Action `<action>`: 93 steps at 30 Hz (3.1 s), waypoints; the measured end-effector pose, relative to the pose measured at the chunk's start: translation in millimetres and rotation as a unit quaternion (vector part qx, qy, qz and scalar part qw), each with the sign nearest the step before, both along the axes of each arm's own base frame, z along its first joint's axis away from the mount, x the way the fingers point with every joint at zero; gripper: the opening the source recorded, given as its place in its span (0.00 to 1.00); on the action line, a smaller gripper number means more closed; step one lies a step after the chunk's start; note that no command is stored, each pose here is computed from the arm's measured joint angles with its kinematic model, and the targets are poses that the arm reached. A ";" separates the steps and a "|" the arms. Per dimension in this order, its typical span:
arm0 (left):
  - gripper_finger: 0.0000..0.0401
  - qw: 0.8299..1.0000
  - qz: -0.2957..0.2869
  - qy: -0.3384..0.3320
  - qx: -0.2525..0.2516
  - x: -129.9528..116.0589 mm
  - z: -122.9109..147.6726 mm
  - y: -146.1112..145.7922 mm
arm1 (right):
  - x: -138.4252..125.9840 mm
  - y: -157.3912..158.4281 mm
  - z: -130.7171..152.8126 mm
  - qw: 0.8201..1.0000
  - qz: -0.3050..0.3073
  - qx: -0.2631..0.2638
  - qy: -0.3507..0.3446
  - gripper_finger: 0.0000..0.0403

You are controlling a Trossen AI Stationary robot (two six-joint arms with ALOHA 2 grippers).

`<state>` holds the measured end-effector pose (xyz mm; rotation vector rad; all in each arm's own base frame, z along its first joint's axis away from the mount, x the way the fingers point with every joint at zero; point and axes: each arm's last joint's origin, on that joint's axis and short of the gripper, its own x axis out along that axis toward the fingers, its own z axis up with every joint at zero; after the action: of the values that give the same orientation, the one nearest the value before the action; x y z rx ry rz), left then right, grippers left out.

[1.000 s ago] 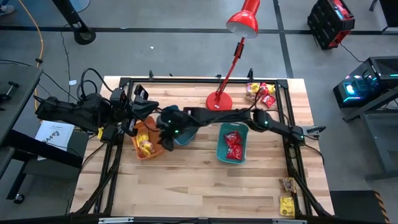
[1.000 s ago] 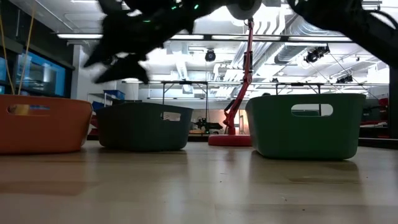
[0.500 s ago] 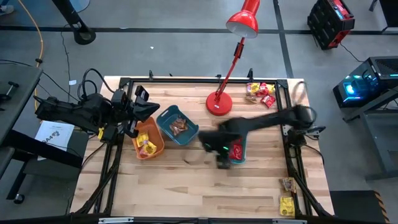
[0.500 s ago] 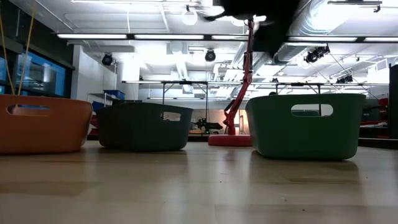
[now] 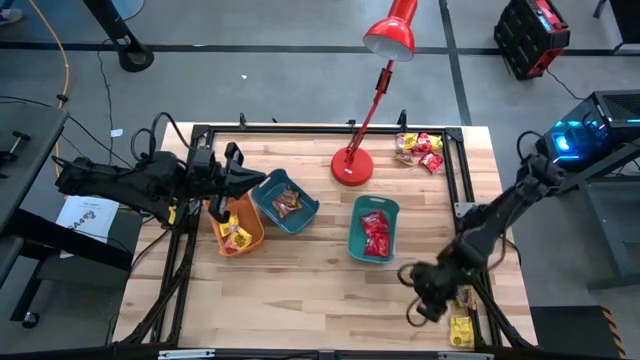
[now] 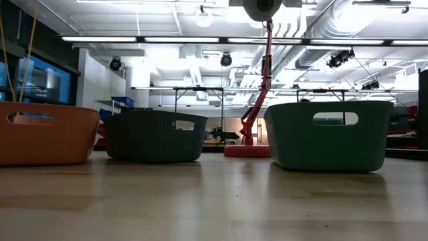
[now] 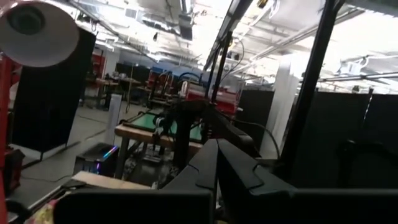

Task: Sort candy
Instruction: Put the bottom right yellow candy into the orange bin, then put the top right yellow candy into the orange bin

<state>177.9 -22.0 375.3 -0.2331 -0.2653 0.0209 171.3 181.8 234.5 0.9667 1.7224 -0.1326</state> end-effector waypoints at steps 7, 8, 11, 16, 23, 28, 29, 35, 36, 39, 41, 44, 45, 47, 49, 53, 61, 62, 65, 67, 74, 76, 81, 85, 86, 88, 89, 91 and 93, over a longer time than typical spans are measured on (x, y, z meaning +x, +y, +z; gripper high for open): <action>0.00 1.000 0.011 0.007 0.005 1.8 -1.6 0.3 | -16.0 20.7 -50.0 0.993 0.010 0.004 0.116 0.45; 0.00 1.000 0.011 0.009 0.005 1.9 -2.0 0.3 | -17.2 21.8 -56.5 0.992 0.013 -0.001 0.128 0.45; 0.00 1.000 0.012 0.017 0.007 3.6 -3.9 0.0 | -18.9 25.0 -72.8 0.988 0.020 -0.023 0.148 0.45; 0.00 0.999 0.011 0.043 0.008 9.1 -10.2 -0.9 | -16.5 31.0 -96.5 0.983 0.035 -0.045 0.174 0.45; 0.00 0.998 0.009 0.070 -0.001 21.2 -19.3 -2.8 | -15.8 40.9 -124.8 0.975 0.060 -0.044 0.208 0.41; 0.00 0.998 0.009 0.069 -0.001 24.8 -20.6 -3.3 | -14.5 48.2 -127.0 0.977 0.094 -0.013 0.192 0.13; 0.00 0.998 0.009 0.058 -0.002 23.8 -18.2 -3.2 | -13.0 49.6 -124.6 0.979 0.100 -0.010 0.178 0.07; 0.00 0.999 0.037 -0.025 0.031 9.3 2.0 -0.1 | 19.0 39.7 -74.8 0.995 0.086 -0.011 0.047 0.01; 0.00 0.998 0.048 -0.028 0.035 7.4 3.4 0.7 | 26.7 34.8 -61.8 0.996 0.081 -0.015 0.013 0.01; 0.00 0.996 0.078 -0.032 0.035 3.3 5.8 3.0 | 51.3 12.7 -16.5 0.988 0.077 -0.050 -0.126 0.01; 0.00 0.995 0.090 -0.033 0.031 2.9 6.1 3.7 | 67.6 -7.5 6.7 0.969 0.062 -0.105 -0.215 0.00; 0.00 0.996 0.087 -0.031 0.018 4.5 5.1 3.5 | 93.8 -43.1 31.1 0.930 0.038 -0.189 -0.313 0.00; 0.00 0.996 0.085 -0.032 0.013 5.5 4.7 3.4 | 103.4 -55.7 36.5 0.917 0.035 -0.206 -0.340 0.00; 0.00 0.996 0.082 -0.028 0.003 6.9 3.4 3.1 | 123.4 -80.4 42.2 0.888 0.035 -0.230 -0.397 0.00; 0.00 0.997 0.075 -0.033 -0.011 8.3 3.5 2.8 | 147.4 -104.4 45.5 0.849 0.023 -0.251 -0.464 0.00; 0.00 0.995 0.025 -0.095 -0.031 4.3 13.8 0.3 | 195.1 -145.4 49.8 0.757 -0.023 -0.261 -0.599 0.00; 0.00 0.982 -0.004 -0.187 -0.018 -5.7 29.6 -0.3 | 286.3 -177.9 40.4 0.681 -0.054 -0.242 -0.689 0.00; 0.00 0.982 -0.003 -0.187 -0.017 -5.6 29.5 -0.3 | 298.4 -177.0 39.2 0.678 -0.053 -0.239 -0.693 0.00; 0.00 0.983 -0.007 -0.184 -0.025 -5.0 29.0 -0.4 | 332.2 -175.4 36.5 0.673 -0.051 -0.233 -0.700 0.03; 0.00 0.982 -0.009 -0.186 -0.028 -5.3 29.2 -0.5 | 350.3 -174.9 34.3 0.685 -0.050 -0.228 -0.690 0.07; 0.00 0.982 -0.011 -0.186 -0.024 -5.5 29.4 -1.6 | 383.3 -176.9 30.6 0.732 -0.016 -0.215 -0.647 0.29; 0.00 0.982 -0.012 -0.186 -0.024 -5.5 29.4 -1.6 | 383.3 -178.5 37.9 0.734 0.005 -0.228 -0.640 0.35; 0.00 0.982 -0.012 -0.186 -0.024 -5.5 29.3 -1.6 | 369.2 -192.3 55.8 0.765 0.089 -0.266 -0.579 0.43; 0.00 0.982 -0.025 -0.187 -0.018 -5.6 29.5 -2.4 | 333.4 -205.1 56.4 0.822 0.176 -0.300 -0.451 0.44; 0.00 0.982 -0.028 -0.188 -0.016 -6.1 29.7 -2.6 | 322.5 -207.6 53.7 0.837 0.194 -0.303 -0.412 0.44; 0.00 0.982 -0.035 -0.187 -0.012 -7.3 30.0 -2.9 | 304.2 -211.3 41.1 0.863 0.218 -0.308 -0.335 0.44; 0.00 0.982 -0.036 -0.187 -0.012 -8.3 30.2 -2.7 | 294.5 -213.0 34.3 0.874 0.226 -0.308 -0.300 0.44; 0.00 0.982 -0.035 -0.185 -0.009 -8.3 30.0 -2.7 | 276.1 -215.6 19.5 0.890 0.229 -0.309 -0.246 0.44; 0.00 0.983 -0.033 -0.183 -0.005 -8.0 29.6 -2.8 | 253.5 -217.3 15.0 0.895 0.214 -0.322 -0.223 0.44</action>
<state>169.9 -24.7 404.9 -0.2550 -0.6232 -0.0871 424.9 -35.5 249.5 0.0979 1.2838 -0.1631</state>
